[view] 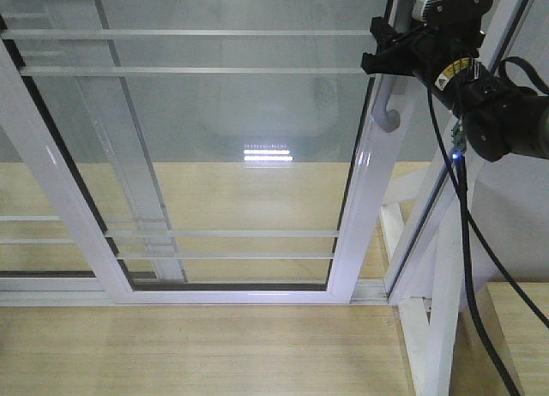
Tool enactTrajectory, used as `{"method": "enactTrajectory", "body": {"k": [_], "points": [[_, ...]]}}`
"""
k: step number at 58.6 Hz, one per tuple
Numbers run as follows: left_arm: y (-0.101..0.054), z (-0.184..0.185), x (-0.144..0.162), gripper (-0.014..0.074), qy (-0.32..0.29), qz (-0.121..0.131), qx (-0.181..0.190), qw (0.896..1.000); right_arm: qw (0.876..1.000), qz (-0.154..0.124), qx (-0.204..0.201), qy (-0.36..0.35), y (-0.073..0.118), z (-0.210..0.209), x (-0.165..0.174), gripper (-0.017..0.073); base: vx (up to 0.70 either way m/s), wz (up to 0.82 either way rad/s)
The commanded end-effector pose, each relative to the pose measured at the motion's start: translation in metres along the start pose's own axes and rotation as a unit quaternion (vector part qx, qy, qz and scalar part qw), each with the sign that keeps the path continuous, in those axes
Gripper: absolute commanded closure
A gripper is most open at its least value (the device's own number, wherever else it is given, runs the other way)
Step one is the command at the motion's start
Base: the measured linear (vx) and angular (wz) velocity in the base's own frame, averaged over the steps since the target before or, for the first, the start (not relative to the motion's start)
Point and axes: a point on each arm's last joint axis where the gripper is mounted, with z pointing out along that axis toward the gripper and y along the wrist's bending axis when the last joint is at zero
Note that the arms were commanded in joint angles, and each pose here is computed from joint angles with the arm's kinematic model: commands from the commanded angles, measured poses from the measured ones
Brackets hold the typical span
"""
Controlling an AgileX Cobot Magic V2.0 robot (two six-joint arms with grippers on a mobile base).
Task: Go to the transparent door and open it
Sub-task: 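Grasp the handle with the right gripper and slide the door away from the post, then open the right gripper and pull it back from the handle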
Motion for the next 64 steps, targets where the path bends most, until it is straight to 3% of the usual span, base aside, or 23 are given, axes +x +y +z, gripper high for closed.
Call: {"method": "enactTrajectory", "body": {"k": [1,34,50,56,64], "points": [[-0.002,0.000,-0.019,0.0144,-0.062,-0.006,0.007,0.998,0.995,-0.037,-0.048,-0.082,0.026,-0.002,-0.038,0.0183,0.00,0.00],[-0.002,0.000,-0.019,0.0144,-0.061,-0.006,0.007,0.998,0.992,-0.027,-0.093,-0.086,0.082,0.002,-0.039,0.0183,0.00,0.00],[-0.002,0.000,-0.019,0.0144,-0.061,-0.006,0.007,0.998,0.985,-0.029,-0.142,-0.093,0.124,0.003,-0.041,0.0183,0.00,0.00],[-0.002,0.000,-0.019,0.0144,-0.060,-0.006,0.007,0.998,0.984,-0.025,-0.148,-0.093,0.128,0.000,-0.042,0.0183,0.00,0.00],[-0.004,0.000,-0.018,0.0144,-0.057,0.035,0.017,0.998,0.985,-0.021,-0.141,-0.093,0.122,-0.022,-0.051,0.0186,0.00,0.00]]}}
